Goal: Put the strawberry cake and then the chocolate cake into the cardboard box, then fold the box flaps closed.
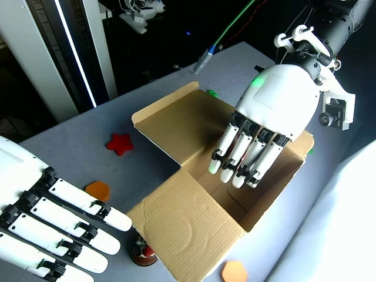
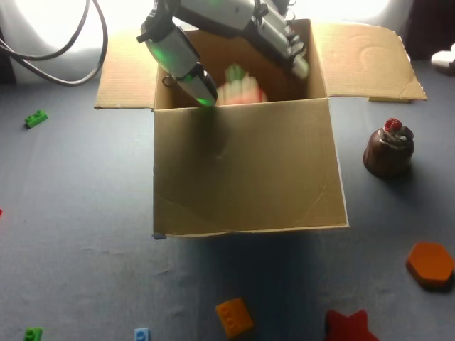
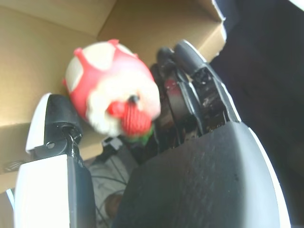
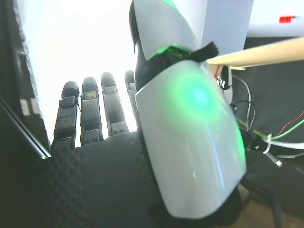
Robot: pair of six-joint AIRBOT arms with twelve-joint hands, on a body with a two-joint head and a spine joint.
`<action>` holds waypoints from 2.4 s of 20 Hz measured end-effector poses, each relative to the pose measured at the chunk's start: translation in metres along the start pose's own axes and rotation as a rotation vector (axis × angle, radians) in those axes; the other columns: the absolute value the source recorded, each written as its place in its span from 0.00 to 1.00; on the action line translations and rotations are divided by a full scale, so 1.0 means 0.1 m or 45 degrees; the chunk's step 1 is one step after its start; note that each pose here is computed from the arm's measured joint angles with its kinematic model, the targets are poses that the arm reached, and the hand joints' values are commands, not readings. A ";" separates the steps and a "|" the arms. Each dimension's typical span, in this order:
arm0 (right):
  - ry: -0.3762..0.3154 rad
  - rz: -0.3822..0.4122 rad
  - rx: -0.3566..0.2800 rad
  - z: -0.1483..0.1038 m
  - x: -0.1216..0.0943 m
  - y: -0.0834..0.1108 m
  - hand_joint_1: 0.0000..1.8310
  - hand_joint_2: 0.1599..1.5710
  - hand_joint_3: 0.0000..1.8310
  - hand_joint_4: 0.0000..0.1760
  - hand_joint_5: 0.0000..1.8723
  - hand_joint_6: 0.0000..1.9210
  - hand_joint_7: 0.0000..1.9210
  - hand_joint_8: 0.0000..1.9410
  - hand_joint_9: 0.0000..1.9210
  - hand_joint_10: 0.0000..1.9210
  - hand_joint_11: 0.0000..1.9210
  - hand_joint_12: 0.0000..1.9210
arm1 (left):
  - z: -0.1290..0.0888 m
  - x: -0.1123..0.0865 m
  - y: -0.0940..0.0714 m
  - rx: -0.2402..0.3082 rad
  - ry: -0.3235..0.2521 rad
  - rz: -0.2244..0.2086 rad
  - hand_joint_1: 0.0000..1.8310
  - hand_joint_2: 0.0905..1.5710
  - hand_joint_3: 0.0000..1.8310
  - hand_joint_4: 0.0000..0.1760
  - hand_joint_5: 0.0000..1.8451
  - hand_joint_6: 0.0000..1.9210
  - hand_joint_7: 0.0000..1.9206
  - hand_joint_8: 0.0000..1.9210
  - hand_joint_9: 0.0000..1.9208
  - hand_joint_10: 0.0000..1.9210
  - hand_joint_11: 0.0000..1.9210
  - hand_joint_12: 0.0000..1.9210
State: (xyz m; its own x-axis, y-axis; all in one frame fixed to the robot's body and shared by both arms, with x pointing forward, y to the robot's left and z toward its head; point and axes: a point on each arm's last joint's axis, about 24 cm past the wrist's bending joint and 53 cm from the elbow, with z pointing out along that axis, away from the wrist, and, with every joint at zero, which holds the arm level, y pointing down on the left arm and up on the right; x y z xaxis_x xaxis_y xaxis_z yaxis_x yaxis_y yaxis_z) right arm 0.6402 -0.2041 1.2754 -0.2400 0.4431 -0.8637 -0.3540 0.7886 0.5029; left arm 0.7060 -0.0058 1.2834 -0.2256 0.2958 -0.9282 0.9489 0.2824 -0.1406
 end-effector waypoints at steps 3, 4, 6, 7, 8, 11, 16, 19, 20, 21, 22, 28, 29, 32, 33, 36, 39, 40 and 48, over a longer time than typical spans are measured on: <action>0.063 0.077 0.015 0.06 0.12 -0.04 0.60 0.65 0.00 0.21 0.02 0.01 0.00 0.00 0.00 0.00 0.00 0.00 | -0.07 -0.08 0.02 -0.006 -0.021 -0.007 0.16 0.65 0.00 0.43 0.01 0.00 0.00 0.00 0.04 0.00 0.00 0.23; 0.086 0.160 0.038 0.10 0.16 -0.09 0.59 0.65 0.00 0.22 0.01 0.00 0.00 0.00 0.00 0.00 0.00 0.00 | -0.11 -0.09 0.04 -0.007 -0.026 -0.012 0.14 0.66 0.00 0.39 0.02 0.00 0.00 0.00 0.03 0.00 0.00 0.20; 0.110 0.211 0.068 0.11 0.19 -0.19 0.58 0.66 0.00 0.21 0.00 0.00 0.00 0.00 0.00 0.00 0.00 0.00 | -0.23 -0.12 0.12 -0.032 -0.042 -0.020 0.12 0.67 0.01 0.36 0.02 0.00 0.00 0.00 0.03 0.00 0.00 0.20; 0.107 0.210 0.074 0.12 0.17 -0.22 0.59 0.65 0.00 0.20 0.00 0.00 0.00 0.00 0.00 0.00 0.00 0.00 | -0.30 -0.11 0.18 -0.058 -0.041 -0.017 0.08 0.68 0.01 0.36 0.02 0.00 0.00 0.00 0.02 0.00 0.00 0.18; 0.103 0.224 0.079 0.14 0.17 -0.23 0.61 0.65 0.00 0.20 0.01 0.00 0.00 0.00 0.00 0.00 0.00 0.00 | -0.37 -0.10 0.23 -0.080 -0.044 -0.018 0.05 0.70 0.01 0.35 0.01 0.00 0.00 0.00 0.02 0.00 0.00 0.17; 0.145 0.343 0.125 0.22 0.36 -0.32 0.59 0.65 0.00 0.20 0.01 0.00 0.00 0.00 0.00 0.00 0.00 0.00 | -0.56 -0.04 0.26 -0.100 -0.042 -0.021 0.00 0.73 0.01 0.31 0.01 0.00 0.01 0.00 0.01 0.00 0.00 0.11; 0.081 0.417 0.224 0.39 0.34 -0.66 0.58 0.66 0.00 0.21 0.01 0.00 0.00 0.00 0.00 0.00 0.00 0.00 | -0.96 0.22 0.38 -0.175 -0.022 -0.046 0.00 0.73 0.00 0.29 0.02 0.00 0.02 0.00 0.01 0.00 0.00 0.15; 0.085 0.484 0.243 0.58 0.45 -0.71 0.59 0.65 0.00 0.23 0.01 0.00 0.00 0.00 0.00 0.00 0.00 0.00 | -1.19 0.45 0.41 -0.206 0.008 -0.084 0.00 0.73 0.00 0.27 0.02 0.00 0.02 0.00 0.01 0.00 0.00 0.14; 0.102 0.511 0.238 0.65 0.52 -0.68 0.58 0.66 0.00 0.22 0.00 0.00 0.00 0.00 0.00 0.00 0.00 0.00 | -1.29 0.56 0.46 -0.230 0.024 -0.098 0.00 0.73 0.00 0.26 0.02 0.00 0.02 0.00 0.02 0.00 0.00 0.15; 0.109 0.534 0.236 0.70 0.55 -0.67 0.58 0.66 0.00 0.23 0.00 0.00 0.00 0.00 0.00 0.00 0.00 0.00 | -1.35 0.63 0.48 -0.247 0.035 -0.109 0.00 0.73 0.00 0.27 0.02 0.00 0.02 0.00 0.02 0.00 0.00 0.14; 0.111 0.551 0.232 0.75 0.56 -0.65 0.58 0.66 0.00 0.23 0.00 0.00 0.00 0.00 0.00 0.00 0.00 0.00 | -1.43 0.69 0.51 -0.260 0.037 -0.127 0.00 0.73 0.00 0.27 0.02 0.00 0.02 0.00 0.02 0.00 0.00 0.14; 0.056 0.618 0.198 1.14 0.59 -0.50 0.61 0.64 0.00 0.19 0.00 0.00 0.00 0.00 0.00 0.00 0.00 0.00 | -1.84 0.94 0.58 -0.336 0.031 -0.202 0.00 0.74 0.00 0.26 0.01 0.00 0.01 0.00 0.01 0.00 0.00 0.15; 0.056 0.619 0.196 1.19 0.60 -0.48 0.62 0.64 0.00 0.20 0.00 0.00 0.00 0.00 0.00 0.00 0.00 0.00 | -1.87 0.96 0.58 -0.339 0.029 -0.209 0.01 0.74 0.00 0.23 0.02 0.00 0.02 0.00 0.02 0.00 0.00 0.16; 0.049 0.603 0.213 1.33 0.72 -0.52 0.62 0.65 0.00 0.18 0.00 0.00 0.00 0.00 0.00 0.00 0.00 0.00 | -1.96 1.12 0.55 -0.352 0.048 -0.237 0.00 0.74 0.00 0.24 0.02 0.00 0.03 0.00 0.02 0.00 0.00 0.17; 0.057 0.602 0.218 1.35 0.76 -0.52 0.61 0.65 0.00 0.18 0.00 0.00 0.00 0.00 0.00 0.00 0.00 0.00 | -1.98 1.18 0.54 -0.357 0.065 -0.243 0.00 0.74 0.00 0.24 0.03 0.00 0.03 0.00 0.03 0.00 0.00 0.19; 0.060 0.604 0.230 1.41 0.82 -0.55 0.60 0.66 0.00 0.20 0.00 0.00 0.00 0.00 0.00 0.00 0.00 0.00 | -1.99 1.39 0.42 -0.348 0.119 -0.252 0.00 0.74 0.00 0.24 0.02 0.00 0.03 0.00 0.03 0.00 0.00 0.21; 0.056 0.603 0.228 1.42 0.83 -0.54 0.60 0.66 0.00 0.17 0.00 0.00 0.00 0.00 0.00 0.00 0.00 0.00 | -1.98 1.51 0.32 -0.334 0.136 -0.281 0.01 0.73 0.00 0.25 0.02 0.00 0.03 0.00 0.04 0.00 0.00 0.21; 0.060 0.604 0.228 1.42 0.84 -0.54 0.60 0.66 0.00 0.17 0.00 0.00 0.00 0.00 0.00 0.00 0.00 0.00 | -1.97 1.54 0.31 -0.337 0.128 -0.303 0.01 0.73 0.00 0.25 0.02 0.00 0.03 0.00 0.04 0.00 0.00 0.21; 0.056 0.603 0.228 1.42 0.83 -0.54 0.63 0.75 0.00 0.00 0.36 0.56 0.38 0.59 0.20 0.58 0.00 0.89 | -1.98 1.56 0.32 -0.356 -0.019 -0.479 0.00 0.74 0.00 0.28 0.02 0.00 0.03 0.00 0.03 0.00 0.00 0.20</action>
State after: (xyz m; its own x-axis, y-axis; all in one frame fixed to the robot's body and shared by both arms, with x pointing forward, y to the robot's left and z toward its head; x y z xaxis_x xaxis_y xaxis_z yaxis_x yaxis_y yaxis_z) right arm 0.7683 -0.1495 1.1718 -0.3756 0.7546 -0.5381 -0.0371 0.5679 0.8223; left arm 0.6580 0.2300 1.2017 -0.5372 0.1131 -0.8358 0.7055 0.6034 -0.3717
